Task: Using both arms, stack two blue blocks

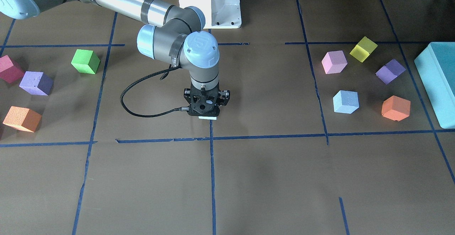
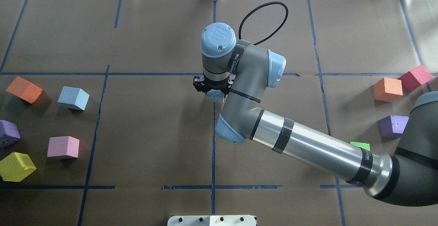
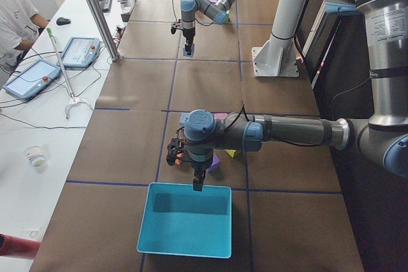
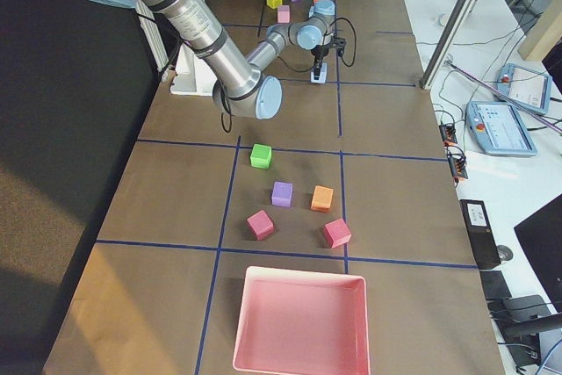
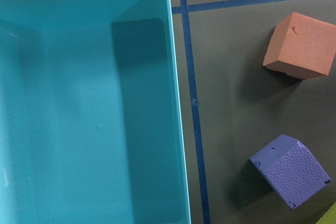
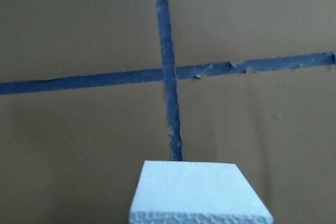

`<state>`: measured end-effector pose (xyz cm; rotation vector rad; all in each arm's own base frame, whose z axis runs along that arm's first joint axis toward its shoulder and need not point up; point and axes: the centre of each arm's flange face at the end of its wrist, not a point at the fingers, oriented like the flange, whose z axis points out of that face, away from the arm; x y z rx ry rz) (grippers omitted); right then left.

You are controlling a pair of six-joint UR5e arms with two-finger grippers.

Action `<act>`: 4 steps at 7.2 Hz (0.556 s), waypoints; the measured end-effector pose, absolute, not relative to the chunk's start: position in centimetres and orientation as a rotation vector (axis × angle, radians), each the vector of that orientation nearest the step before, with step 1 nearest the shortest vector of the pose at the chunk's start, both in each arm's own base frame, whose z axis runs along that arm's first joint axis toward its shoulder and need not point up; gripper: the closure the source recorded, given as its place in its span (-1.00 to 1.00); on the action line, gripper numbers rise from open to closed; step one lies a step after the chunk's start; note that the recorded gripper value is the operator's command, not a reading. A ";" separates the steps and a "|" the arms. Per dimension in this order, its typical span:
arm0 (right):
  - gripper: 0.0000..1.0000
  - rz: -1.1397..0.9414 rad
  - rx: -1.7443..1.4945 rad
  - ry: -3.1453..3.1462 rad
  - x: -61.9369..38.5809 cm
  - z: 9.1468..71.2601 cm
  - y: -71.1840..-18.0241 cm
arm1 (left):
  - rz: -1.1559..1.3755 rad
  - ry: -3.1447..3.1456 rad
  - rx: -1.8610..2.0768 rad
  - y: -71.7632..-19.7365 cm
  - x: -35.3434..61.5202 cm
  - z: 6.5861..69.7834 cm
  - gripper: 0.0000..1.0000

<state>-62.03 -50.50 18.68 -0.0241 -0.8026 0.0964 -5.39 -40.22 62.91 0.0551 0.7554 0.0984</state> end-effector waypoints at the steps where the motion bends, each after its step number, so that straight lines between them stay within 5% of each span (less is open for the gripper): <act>1: -0.99 0.094 -0.022 -0.818 -62.4 18.4 -50.1 | 0.099 0.755 0.056 -40.2 -5.4 62.9 -1.00; 4: -1.00 0.084 0.006 -0.859 -60.6 16.8 -51.0 | 0.099 0.755 0.055 -40.1 -5.4 62.9 -1.00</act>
